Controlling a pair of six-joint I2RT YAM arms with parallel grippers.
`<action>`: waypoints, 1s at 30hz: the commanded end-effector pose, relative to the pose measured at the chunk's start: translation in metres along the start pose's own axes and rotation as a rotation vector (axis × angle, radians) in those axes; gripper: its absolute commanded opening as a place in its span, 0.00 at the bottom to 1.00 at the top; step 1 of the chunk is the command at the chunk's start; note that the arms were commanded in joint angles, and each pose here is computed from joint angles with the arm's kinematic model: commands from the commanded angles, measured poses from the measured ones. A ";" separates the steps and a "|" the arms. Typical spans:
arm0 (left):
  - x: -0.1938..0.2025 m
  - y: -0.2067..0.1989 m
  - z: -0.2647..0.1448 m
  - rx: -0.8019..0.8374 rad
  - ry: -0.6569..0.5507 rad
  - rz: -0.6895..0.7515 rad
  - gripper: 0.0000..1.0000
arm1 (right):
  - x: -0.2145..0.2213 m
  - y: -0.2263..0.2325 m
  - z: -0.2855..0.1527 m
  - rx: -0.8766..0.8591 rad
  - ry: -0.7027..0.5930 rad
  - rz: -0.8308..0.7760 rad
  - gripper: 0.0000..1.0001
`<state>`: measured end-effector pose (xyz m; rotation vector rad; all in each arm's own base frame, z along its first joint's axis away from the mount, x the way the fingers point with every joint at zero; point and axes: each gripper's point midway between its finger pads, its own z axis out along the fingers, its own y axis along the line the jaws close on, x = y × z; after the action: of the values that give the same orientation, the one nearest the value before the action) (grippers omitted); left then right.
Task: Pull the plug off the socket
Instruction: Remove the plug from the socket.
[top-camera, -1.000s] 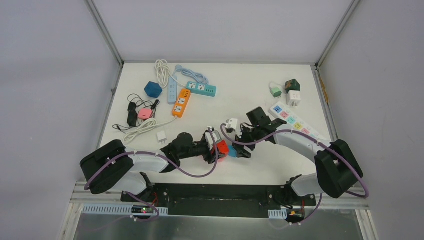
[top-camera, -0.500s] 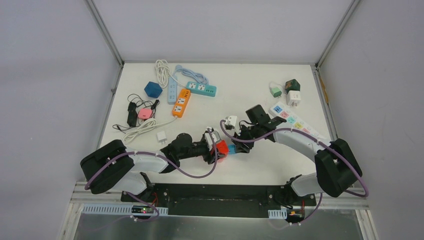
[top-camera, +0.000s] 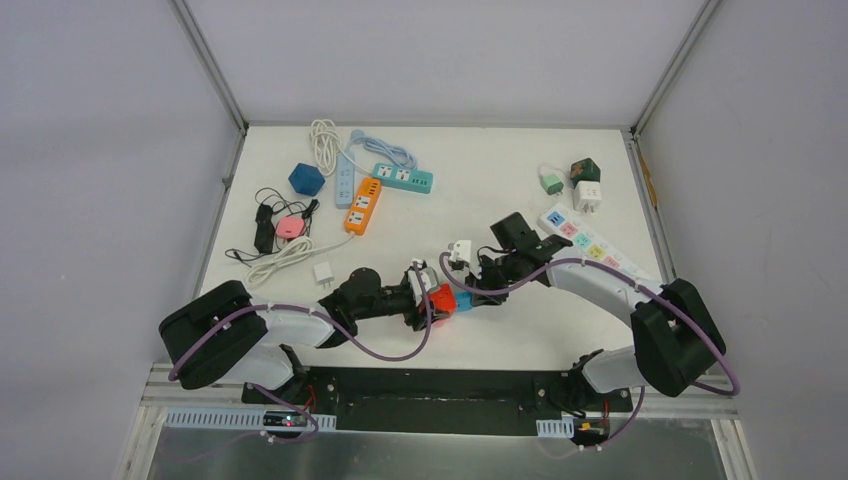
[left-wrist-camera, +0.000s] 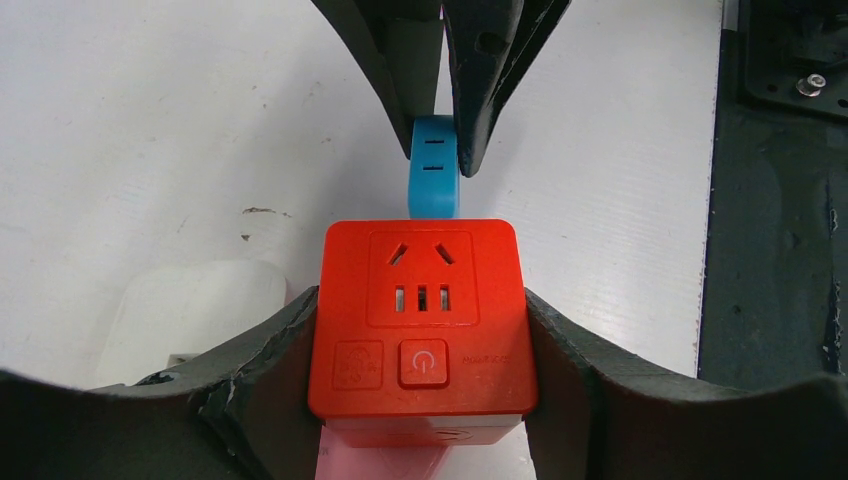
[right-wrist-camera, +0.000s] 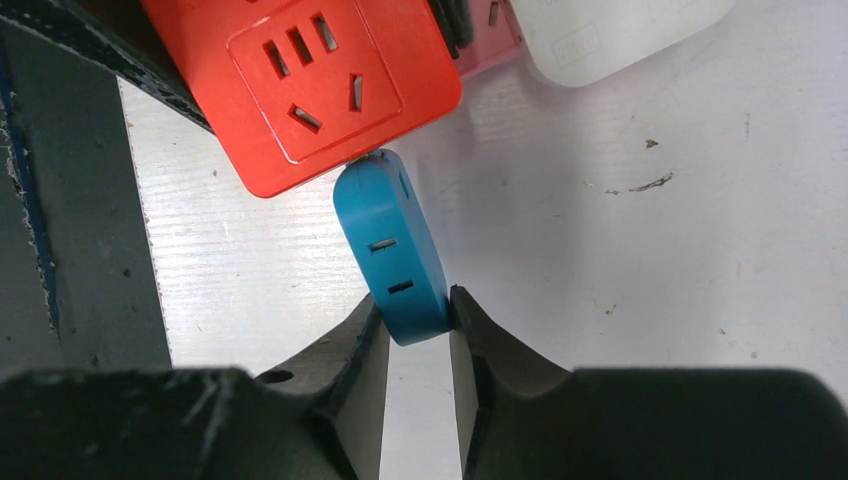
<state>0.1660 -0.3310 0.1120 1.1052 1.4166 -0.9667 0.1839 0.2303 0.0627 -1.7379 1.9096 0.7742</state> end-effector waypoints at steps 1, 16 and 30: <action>-0.008 -0.014 -0.002 0.080 -0.038 0.045 0.00 | -0.024 0.001 0.001 -0.012 -0.082 -0.071 0.23; -0.010 -0.012 -0.003 0.067 -0.060 0.041 0.00 | -0.024 0.023 0.008 -0.109 -0.066 -0.145 0.11; -0.003 -0.012 -0.001 0.076 -0.006 0.041 0.00 | -0.037 0.036 -0.021 -0.140 -0.037 -0.189 0.00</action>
<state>0.1542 -0.3296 0.1153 1.1373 1.3687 -1.0080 0.1577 0.2371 0.0724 -1.9224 1.7703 0.8397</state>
